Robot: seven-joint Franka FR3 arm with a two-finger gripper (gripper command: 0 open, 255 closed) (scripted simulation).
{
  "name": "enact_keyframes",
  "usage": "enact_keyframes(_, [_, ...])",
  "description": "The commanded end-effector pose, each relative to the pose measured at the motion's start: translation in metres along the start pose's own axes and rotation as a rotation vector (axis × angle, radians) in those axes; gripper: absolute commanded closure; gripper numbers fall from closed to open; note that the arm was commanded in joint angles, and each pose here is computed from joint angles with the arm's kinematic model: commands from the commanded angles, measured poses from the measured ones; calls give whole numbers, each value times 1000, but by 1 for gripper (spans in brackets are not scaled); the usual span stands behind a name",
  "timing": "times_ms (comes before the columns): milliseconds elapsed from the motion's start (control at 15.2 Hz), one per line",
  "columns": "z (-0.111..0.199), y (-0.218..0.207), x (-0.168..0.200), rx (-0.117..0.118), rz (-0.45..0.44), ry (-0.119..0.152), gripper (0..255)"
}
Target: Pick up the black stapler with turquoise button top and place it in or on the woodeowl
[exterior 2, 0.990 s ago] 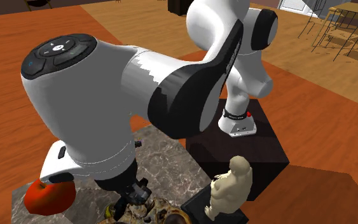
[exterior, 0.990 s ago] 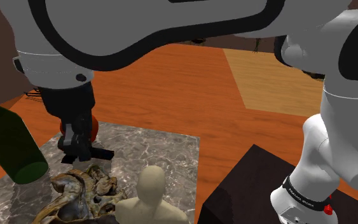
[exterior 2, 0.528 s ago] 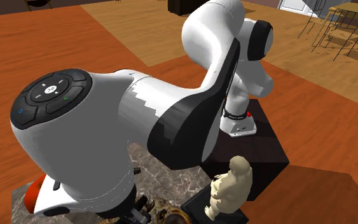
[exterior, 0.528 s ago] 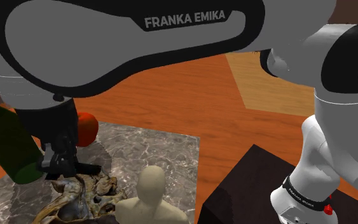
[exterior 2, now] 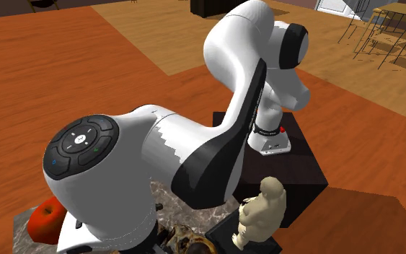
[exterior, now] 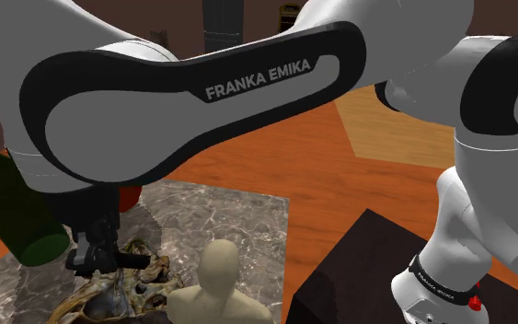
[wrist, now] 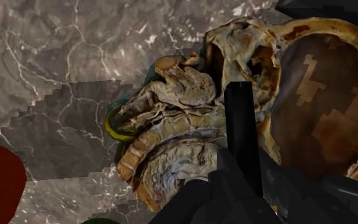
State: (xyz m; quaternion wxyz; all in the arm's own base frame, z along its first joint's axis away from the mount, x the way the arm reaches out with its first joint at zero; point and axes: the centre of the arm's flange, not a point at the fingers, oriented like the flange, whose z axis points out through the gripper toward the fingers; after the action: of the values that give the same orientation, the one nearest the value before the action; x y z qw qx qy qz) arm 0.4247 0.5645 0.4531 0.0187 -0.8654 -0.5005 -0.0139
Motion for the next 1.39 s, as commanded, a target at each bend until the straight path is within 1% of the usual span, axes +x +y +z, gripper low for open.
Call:
enact_keyframes(0, [10, 0, -1, 0, 0, 0, 255])
enact_keyframes(528, [10, 0, -1, 0, 0, 0, 255])
enact_keyframes(594, [10, 0, -1, 0, 0, 0, 0])
enact_keyframes(924, [10, 0, -1, 0, 0, 0, 0])
enact_keyframes(1188, [-40, 0, -1, 0, 0, 0, 0])
enact_keyframes(1320, [-40, 0, -1, 0, 0, 0, 0])
